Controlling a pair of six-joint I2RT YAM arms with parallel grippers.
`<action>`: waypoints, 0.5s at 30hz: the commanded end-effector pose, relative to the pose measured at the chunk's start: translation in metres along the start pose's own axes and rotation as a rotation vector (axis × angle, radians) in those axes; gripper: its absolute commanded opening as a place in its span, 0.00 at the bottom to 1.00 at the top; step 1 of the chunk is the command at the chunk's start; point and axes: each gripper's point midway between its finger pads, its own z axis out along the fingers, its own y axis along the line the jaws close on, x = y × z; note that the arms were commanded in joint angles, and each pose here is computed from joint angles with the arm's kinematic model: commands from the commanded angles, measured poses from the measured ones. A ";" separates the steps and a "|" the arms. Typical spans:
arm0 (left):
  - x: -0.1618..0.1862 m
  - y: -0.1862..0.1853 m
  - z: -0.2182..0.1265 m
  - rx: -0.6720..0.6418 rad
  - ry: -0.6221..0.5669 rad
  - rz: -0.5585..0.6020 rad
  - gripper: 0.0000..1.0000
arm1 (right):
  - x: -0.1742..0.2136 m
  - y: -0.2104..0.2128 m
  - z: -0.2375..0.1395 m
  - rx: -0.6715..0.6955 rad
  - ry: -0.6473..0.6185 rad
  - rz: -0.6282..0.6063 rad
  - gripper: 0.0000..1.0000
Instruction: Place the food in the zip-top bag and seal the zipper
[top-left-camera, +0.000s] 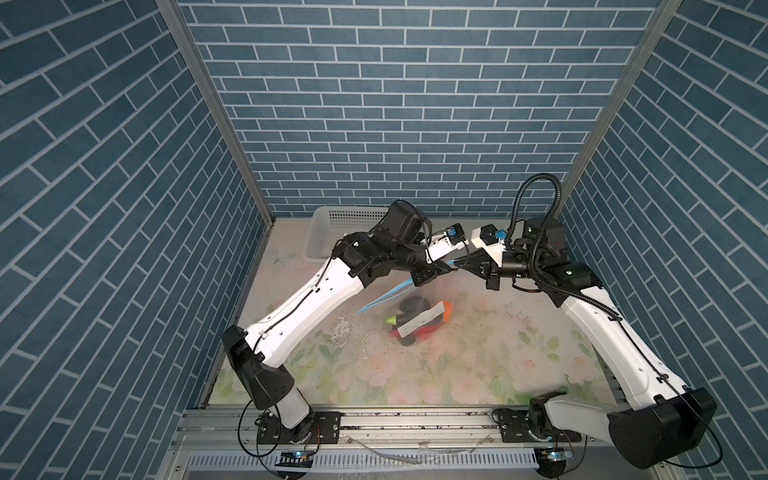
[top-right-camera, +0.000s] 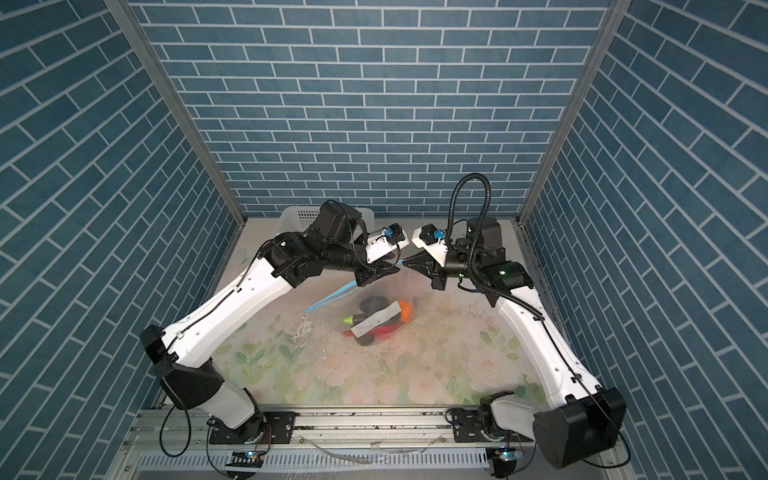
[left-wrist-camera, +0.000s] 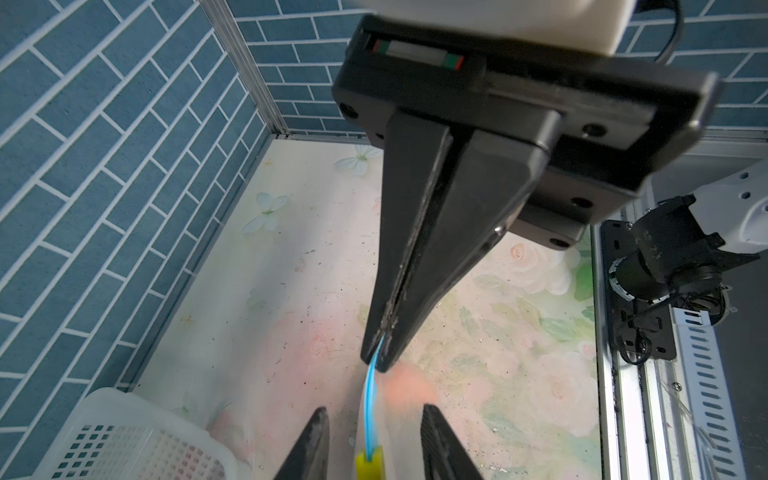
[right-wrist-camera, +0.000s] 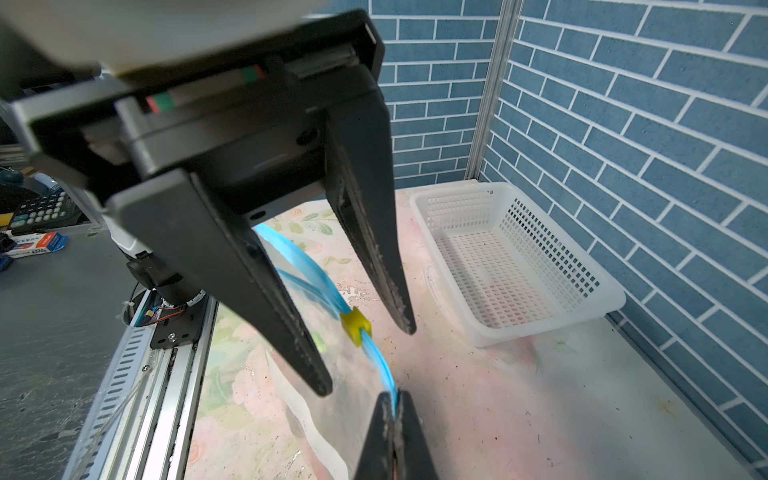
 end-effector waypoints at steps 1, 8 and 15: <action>-0.001 -0.002 -0.001 0.009 0.008 -0.015 0.32 | -0.027 0.003 -0.008 -0.003 -0.060 -0.081 0.00; -0.001 -0.002 -0.003 0.009 0.009 -0.022 0.14 | -0.026 0.004 -0.008 -0.004 -0.060 -0.081 0.00; -0.001 -0.002 -0.006 0.005 0.007 -0.021 0.06 | -0.027 0.004 -0.009 0.001 -0.058 -0.084 0.00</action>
